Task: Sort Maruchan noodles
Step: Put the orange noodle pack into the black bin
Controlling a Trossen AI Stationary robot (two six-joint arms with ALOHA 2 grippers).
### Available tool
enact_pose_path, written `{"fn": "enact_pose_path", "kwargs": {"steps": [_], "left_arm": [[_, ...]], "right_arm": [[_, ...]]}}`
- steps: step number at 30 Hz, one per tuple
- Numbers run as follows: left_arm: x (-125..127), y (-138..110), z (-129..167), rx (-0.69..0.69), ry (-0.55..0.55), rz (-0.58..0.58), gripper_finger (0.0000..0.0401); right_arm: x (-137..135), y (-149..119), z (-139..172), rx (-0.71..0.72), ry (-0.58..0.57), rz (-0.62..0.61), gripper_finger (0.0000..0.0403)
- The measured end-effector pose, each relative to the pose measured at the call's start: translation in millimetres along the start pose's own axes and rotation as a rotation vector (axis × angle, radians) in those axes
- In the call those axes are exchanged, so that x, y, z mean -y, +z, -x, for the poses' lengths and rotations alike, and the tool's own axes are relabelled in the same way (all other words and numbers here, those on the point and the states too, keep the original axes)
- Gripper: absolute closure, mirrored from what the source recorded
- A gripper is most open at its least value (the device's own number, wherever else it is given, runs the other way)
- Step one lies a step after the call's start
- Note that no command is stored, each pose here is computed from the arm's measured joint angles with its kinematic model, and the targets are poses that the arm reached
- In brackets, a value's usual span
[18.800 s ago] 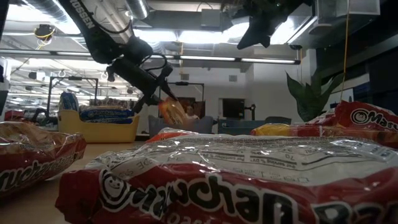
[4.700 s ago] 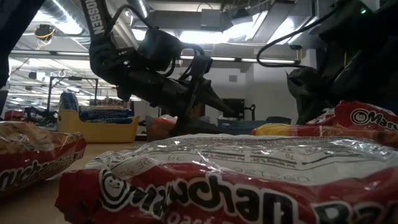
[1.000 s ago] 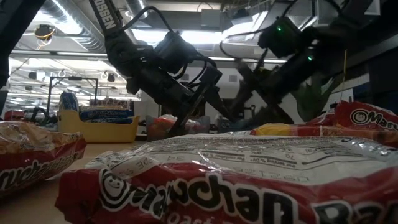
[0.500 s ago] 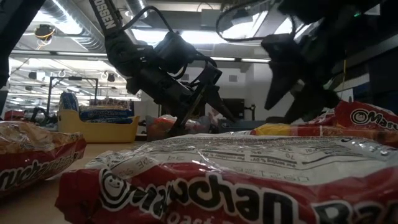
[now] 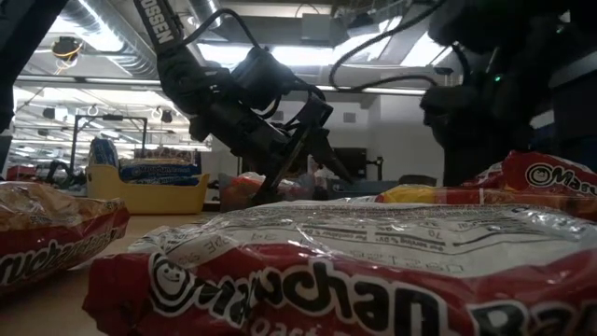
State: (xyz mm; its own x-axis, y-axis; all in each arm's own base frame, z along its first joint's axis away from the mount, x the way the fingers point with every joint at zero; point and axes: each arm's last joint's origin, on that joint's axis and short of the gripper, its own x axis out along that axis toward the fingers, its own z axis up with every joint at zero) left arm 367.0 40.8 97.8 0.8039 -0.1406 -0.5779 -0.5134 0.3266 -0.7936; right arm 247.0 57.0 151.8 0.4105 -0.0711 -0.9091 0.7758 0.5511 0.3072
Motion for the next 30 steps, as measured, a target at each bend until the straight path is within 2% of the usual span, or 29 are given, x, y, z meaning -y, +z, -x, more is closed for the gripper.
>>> {"fn": "enact_pose_path", "kwargs": {"steps": [8, 17, 24, 30], "left_arm": [[0.1, -0.3, 0.1, -0.022, -0.01, -0.015, 0.0111], [0.4, -0.3, 0.1, -0.023, -0.012, -0.015, 0.0111], [0.9, 0.0, 0.1, -0.02, -0.017, -0.016, 0.0111], [4.9, 1.4, 0.1, -0.009, -0.064, -0.018, 0.0112]], "right_arm": [[-5.2, 16.7, -29.2, 0.026, 0.062, 0.023, 0.0171], [3.1, 36.8, -32.1, 0.081, 0.043, 0.007, 0.0171], [-0.3, 40.6, -31.6, 0.136, 0.069, 0.012, 0.0171], [-1.7, 41.6, -31.4, 0.152, 0.08, 0.012, 0.0171]]}}
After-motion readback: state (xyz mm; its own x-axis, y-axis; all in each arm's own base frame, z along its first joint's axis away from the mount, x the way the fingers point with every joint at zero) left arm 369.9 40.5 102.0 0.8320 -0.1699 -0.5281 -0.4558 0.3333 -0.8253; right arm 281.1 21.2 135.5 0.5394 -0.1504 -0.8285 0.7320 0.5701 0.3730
